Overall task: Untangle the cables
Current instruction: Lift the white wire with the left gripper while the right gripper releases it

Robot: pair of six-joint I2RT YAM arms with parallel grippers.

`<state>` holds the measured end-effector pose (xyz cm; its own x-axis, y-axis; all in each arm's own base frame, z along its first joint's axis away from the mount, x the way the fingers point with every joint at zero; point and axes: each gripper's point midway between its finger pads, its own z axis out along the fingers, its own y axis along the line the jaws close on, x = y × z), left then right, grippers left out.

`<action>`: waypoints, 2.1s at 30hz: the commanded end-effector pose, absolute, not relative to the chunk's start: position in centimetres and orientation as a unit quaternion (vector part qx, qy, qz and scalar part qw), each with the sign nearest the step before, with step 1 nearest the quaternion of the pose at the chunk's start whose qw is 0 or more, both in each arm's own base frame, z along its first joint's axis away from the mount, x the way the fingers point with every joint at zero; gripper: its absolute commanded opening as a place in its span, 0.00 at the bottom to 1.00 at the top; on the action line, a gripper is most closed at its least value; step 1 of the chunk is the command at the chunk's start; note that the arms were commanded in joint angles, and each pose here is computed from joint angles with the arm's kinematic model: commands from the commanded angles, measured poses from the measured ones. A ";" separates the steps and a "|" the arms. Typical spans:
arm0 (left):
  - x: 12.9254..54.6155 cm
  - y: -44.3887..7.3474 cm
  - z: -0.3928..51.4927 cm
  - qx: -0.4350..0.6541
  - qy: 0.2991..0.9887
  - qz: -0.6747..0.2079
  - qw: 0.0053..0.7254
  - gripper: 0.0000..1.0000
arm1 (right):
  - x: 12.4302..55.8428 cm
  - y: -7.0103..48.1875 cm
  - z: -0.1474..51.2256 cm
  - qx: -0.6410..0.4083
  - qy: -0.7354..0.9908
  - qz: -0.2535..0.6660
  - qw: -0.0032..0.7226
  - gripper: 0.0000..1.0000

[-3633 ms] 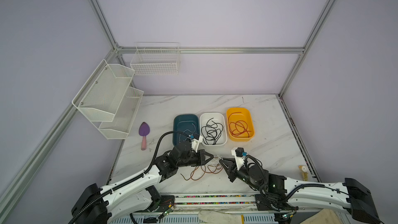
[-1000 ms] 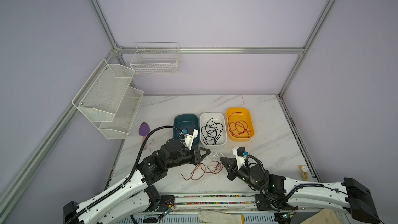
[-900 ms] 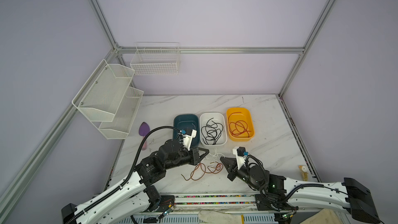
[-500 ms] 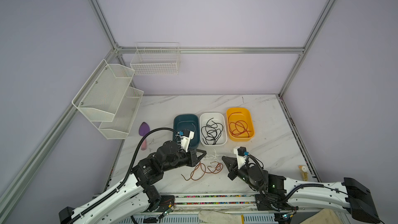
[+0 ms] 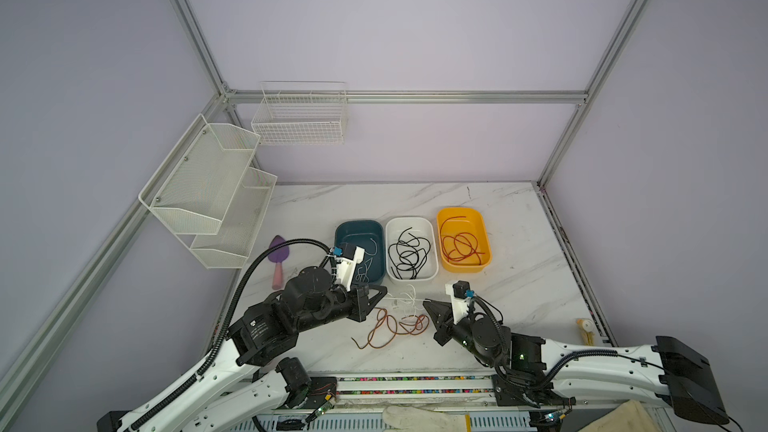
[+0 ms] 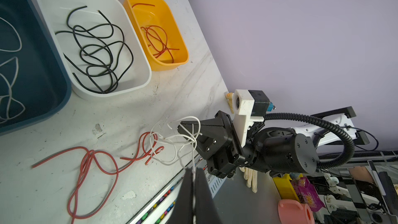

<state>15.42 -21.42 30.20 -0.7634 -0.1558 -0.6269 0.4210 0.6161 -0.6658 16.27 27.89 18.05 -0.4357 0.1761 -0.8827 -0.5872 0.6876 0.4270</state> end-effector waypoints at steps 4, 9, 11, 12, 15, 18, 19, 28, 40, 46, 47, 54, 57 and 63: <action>14.3 -17.3 39.0 0.088 0.787 -0.428 0.435 0.00 | 17.5 26.0 15.4 -0.112 0.793 0.306 0.514 0.00; 14.3 -18.7 37.7 0.101 0.797 -0.433 0.409 0.00 | 15.9 26.9 17.6 -0.147 0.765 0.366 0.510 0.29; 14.6 -19.3 37.5 0.105 0.800 -0.434 0.401 0.00 | 15.2 26.9 18.4 -0.156 0.747 0.396 0.510 0.48; 14.6 -19.5 37.6 0.108 0.800 -0.434 0.400 0.00 | 14.8 26.9 18.8 -0.160 0.739 0.409 0.511 0.55; 14.8 -19.6 38.8 0.115 0.793 -0.435 0.410 0.00 | 14.5 26.6 19.3 -0.162 0.729 0.422 0.514 0.56; 14.8 -19.3 40.2 0.118 0.786 -0.433 0.426 0.00 | 14.6 26.7 19.0 -0.161 0.733 0.416 0.513 0.54; 14.8 -19.2 40.8 0.119 0.783 -0.433 0.430 0.00 | 14.6 26.9 18.9 -0.164 0.734 0.415 0.511 0.54; 14.1 -19.1 45.1 0.127 0.753 -0.462 0.450 0.00 | 14.1 30.4 17.3 -0.214 0.745 0.412 0.480 0.61; 13.7 -20.5 45.0 0.134 0.745 -0.494 0.429 0.00 | 15.4 30.3 20.7 -0.143 0.710 0.457 0.516 0.67; 13.5 -20.9 45.2 0.140 0.740 -0.504 0.422 0.00 | 15.5 30.5 22.6 -0.146 0.685 0.464 0.543 0.67; 13.5 -20.9 45.2 0.140 0.740 -0.505 0.421 0.00 | 15.6 30.7 22.5 -0.150 0.685 0.458 0.546 0.67; 13.2 -20.8 45.3 0.138 0.738 -0.511 0.419 0.00 | 16.1 31.9 22.7 -0.166 0.683 0.441 0.558 0.67; 13.2 -20.9 45.0 0.137 0.739 -0.512 0.415 0.00 | 16.0 31.8 23.5 -0.161 0.678 0.451 0.558 0.67; 13.3 -21.2 44.4 0.138 0.742 -0.512 0.410 0.00 | 15.4 30.1 24.4 -0.140 0.670 0.475 0.553 0.67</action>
